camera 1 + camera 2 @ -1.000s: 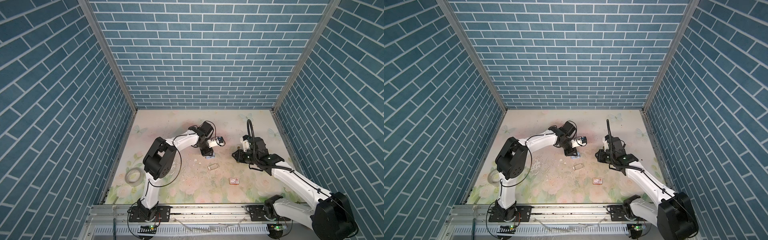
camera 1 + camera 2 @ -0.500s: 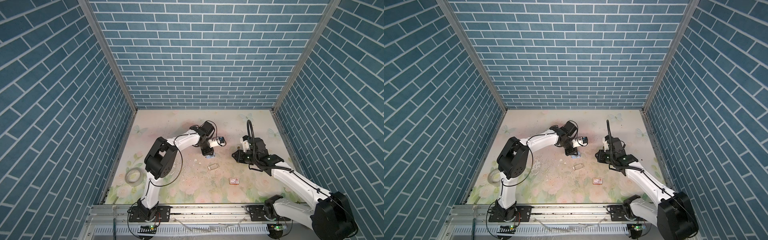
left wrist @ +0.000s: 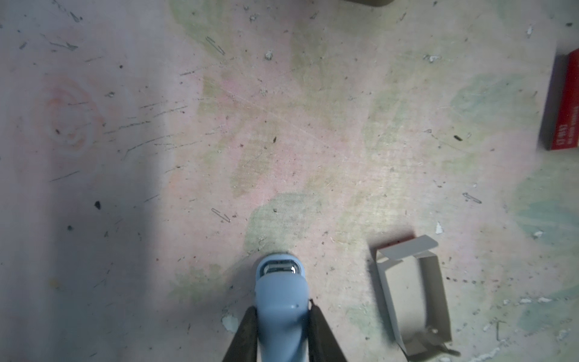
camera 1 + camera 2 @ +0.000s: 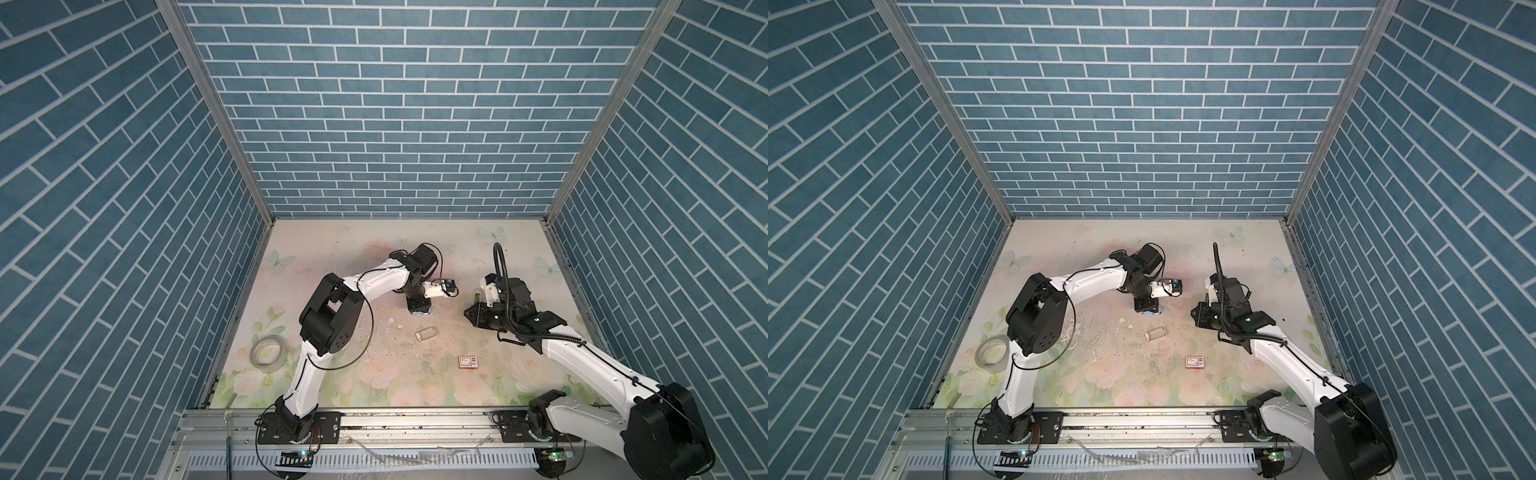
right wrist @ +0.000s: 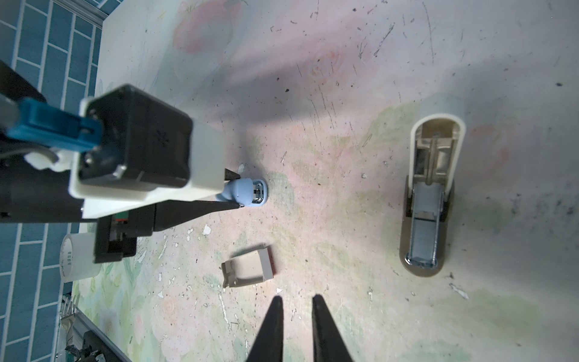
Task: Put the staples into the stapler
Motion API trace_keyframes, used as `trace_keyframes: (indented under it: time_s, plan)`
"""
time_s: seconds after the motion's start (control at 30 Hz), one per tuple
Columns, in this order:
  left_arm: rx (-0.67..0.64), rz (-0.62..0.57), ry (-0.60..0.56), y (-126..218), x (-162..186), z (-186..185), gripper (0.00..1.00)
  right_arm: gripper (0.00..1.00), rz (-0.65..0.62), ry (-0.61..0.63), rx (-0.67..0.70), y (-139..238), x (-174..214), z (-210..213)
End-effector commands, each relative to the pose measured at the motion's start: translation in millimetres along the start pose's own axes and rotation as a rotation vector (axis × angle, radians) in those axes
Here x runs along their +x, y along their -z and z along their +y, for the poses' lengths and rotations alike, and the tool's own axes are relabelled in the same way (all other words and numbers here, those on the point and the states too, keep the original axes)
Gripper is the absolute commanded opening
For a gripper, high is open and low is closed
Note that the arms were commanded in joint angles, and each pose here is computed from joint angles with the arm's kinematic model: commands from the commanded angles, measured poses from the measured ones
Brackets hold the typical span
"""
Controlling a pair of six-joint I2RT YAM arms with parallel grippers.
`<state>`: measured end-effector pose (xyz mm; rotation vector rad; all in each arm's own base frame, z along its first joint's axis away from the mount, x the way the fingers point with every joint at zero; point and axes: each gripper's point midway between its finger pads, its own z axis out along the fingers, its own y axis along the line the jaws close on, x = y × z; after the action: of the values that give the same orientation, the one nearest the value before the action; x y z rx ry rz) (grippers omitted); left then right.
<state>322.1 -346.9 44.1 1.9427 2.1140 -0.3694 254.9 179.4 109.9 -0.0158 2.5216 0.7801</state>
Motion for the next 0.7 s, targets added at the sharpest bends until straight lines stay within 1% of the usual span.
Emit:
trace_keyframes:
  time_s: [0.0, 0.17, 0.67]
  plan:
    - [0.069, 0.173, -0.023, -27, 36, -16, 0.03, 0.18, -0.016, -0.029, -0.015, 2, -2, 2]
    - [0.078, 0.225, -0.056, -36, 43, -21, 0.00, 0.18, -0.016, -0.031, -0.014, 3, -1, 1]
    - [0.185, 0.324, -0.080, -49, 58, -37, 0.00, 0.17, -0.024, -0.030, -0.008, 9, 0, 1]
